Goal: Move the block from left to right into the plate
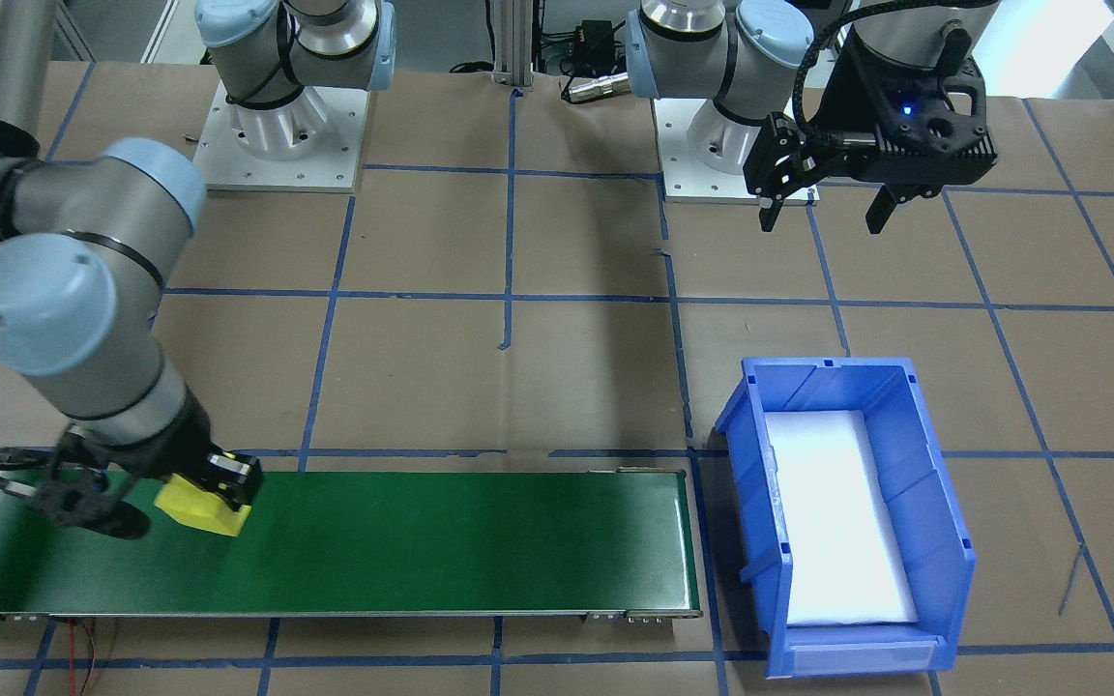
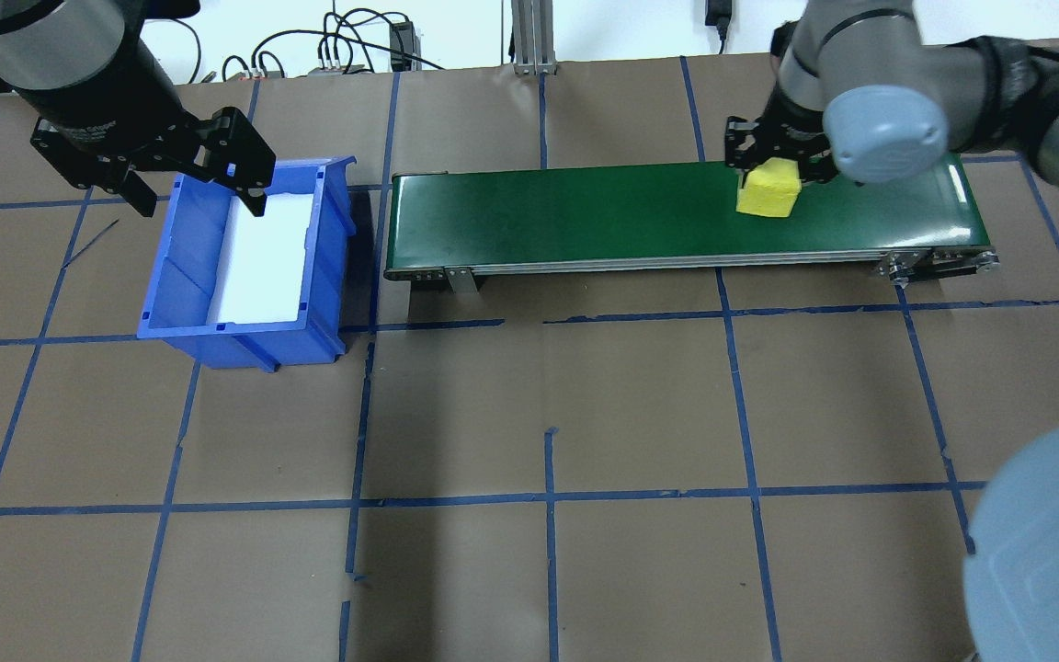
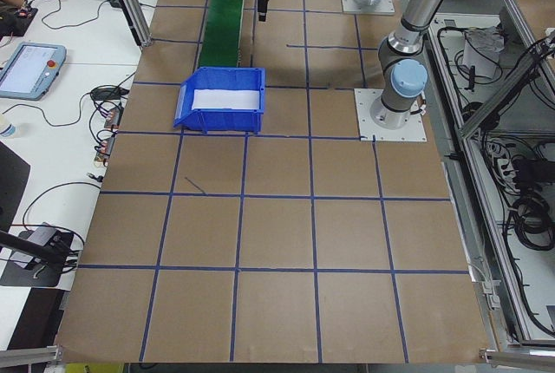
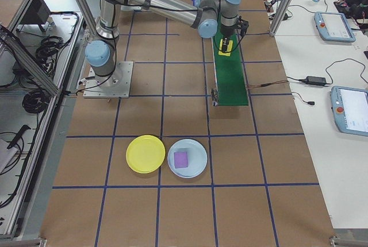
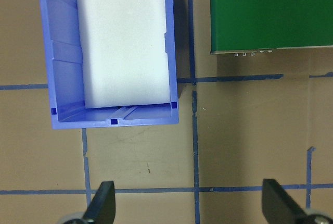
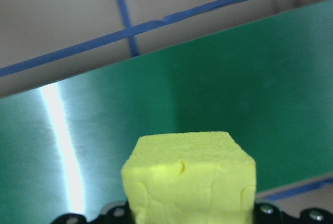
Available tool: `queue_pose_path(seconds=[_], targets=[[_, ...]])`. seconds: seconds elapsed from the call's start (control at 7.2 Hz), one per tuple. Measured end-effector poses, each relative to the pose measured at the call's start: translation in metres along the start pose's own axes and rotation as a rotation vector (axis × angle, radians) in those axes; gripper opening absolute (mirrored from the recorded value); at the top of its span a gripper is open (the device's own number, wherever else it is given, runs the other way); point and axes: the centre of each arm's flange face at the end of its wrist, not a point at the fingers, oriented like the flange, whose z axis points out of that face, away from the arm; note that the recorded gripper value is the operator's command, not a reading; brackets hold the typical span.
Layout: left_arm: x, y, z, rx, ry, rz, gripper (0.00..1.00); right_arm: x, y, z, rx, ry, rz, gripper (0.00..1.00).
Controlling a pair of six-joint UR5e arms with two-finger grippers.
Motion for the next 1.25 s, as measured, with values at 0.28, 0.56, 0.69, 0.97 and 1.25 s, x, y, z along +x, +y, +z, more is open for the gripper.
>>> queue_pose_path(seconds=[0.28,0.56,0.69,0.97,1.25], targets=[[0.0,0.0,0.0,0.0,0.0,0.0,1.0,0.119,0.005,-0.031,-0.033,0.089,-0.124,0.35],[0.0,0.001,-0.001,0.001,-0.001,0.0,1.0,0.268,0.04,-0.045,-0.087,0.128,-0.183,0.36],[0.0,0.001,-0.001,0.0,-0.001,0.0,1.0,0.352,0.071,-0.041,-0.129,0.115,-0.191,0.35],[0.0,0.001,0.0,0.0,-0.001,0.0,1.0,0.507,0.17,-0.007,-0.206,0.035,-0.183,0.37],[0.0,0.001,-0.001,0.001,0.0,0.0,1.0,0.6,0.255,0.061,-0.199,-0.028,-0.203,0.46]])
